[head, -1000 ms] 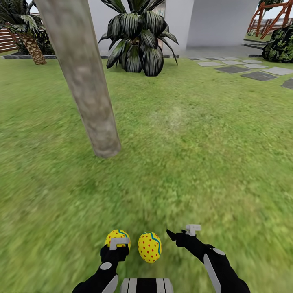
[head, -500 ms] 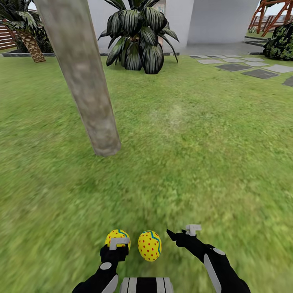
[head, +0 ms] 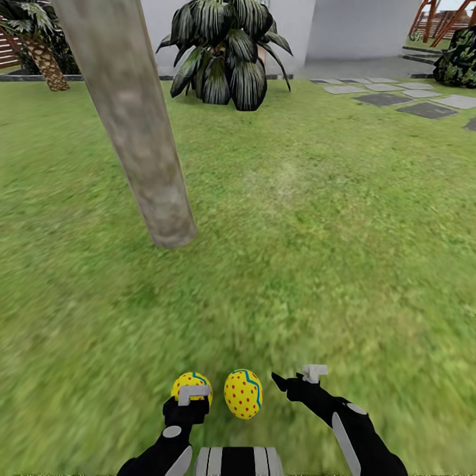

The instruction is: Take the three Easter eggs out of the wicker basket on the lawn in the garden, then place them on the lawn next to a single tree (choose any tree) so that all three eggs are next to the same tree and none are left in the basket.

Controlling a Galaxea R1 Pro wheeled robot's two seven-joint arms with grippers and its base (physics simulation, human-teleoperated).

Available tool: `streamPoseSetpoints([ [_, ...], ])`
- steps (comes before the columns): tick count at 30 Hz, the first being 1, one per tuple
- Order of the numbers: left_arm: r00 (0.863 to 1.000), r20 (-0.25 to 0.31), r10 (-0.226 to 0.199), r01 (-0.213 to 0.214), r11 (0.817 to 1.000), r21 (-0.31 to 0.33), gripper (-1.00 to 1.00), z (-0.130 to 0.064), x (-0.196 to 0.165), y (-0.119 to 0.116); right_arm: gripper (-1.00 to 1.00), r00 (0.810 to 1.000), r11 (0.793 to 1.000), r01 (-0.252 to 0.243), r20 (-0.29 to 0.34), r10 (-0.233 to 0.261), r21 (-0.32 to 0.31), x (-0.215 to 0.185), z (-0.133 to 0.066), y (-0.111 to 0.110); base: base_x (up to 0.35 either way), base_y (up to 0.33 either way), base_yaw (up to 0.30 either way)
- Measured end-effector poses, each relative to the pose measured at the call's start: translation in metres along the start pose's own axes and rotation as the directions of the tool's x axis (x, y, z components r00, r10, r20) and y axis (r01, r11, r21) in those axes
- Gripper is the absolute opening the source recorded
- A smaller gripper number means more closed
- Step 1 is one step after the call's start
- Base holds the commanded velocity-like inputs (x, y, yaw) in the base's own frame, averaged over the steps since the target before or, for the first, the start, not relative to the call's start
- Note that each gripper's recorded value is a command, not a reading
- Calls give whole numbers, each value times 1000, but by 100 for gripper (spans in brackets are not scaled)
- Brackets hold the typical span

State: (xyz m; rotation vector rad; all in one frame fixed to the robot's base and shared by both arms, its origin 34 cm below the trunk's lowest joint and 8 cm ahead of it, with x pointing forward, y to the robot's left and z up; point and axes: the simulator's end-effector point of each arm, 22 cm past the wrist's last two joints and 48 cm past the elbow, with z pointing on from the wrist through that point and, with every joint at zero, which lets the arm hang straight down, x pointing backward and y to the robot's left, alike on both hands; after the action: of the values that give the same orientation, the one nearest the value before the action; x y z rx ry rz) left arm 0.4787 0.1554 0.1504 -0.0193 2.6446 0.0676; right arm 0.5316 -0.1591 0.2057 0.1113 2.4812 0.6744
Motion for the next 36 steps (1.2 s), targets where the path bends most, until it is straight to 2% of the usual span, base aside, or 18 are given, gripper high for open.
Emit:
streamPoseSetpoints([
  [4, 1000, 1, 0, 0, 1000, 1, -100, 0, 0, 0, 100, 1000, 1000, 0, 0, 0, 0, 0, 0, 0, 0, 0, 0],
  [12, 999, -32, 3, -3, 1000, 0, -100, 6, 16, -1, 100, 999, 1000, -14, -28, 14, 7, 16, 6, -7, 0, 0, 0],
  [16, 999, -31, 12, -12, 1000, 1, -100, 7, 17, -1, 100, 999, 1000, -15, -32, 15, 8, 18, 6, -8, 0, 0, 0],
  [21, 1000, -26, -4, 4, 1000, -3, -100, 9, 15, -3, 100, 998, 1000, -23, -50, 24, 13, 28, 10, -12, 0, 0, 0],
  [31, 1000, -24, -5, 5, 1000, -4, -100, 9, 15, -3, 100, 998, 1000, -24, -51, 25, 13, 28, 10, -12, 0, 0, 0],
  [32, 1000, -24, -5, 5, 1000, -4, 100, 9, 15, -3, 100, 998, 1000, -24, -51, 25, 13, 28, 10, -12, 0, 0, 0],
  [36, 1000, -22, 0, 0, 1000, 2, 100, 10, 14, -3, 100, 998, 1000, -24, -51, 25, 13, 28, 10, -12, 0, 0, 0],
])
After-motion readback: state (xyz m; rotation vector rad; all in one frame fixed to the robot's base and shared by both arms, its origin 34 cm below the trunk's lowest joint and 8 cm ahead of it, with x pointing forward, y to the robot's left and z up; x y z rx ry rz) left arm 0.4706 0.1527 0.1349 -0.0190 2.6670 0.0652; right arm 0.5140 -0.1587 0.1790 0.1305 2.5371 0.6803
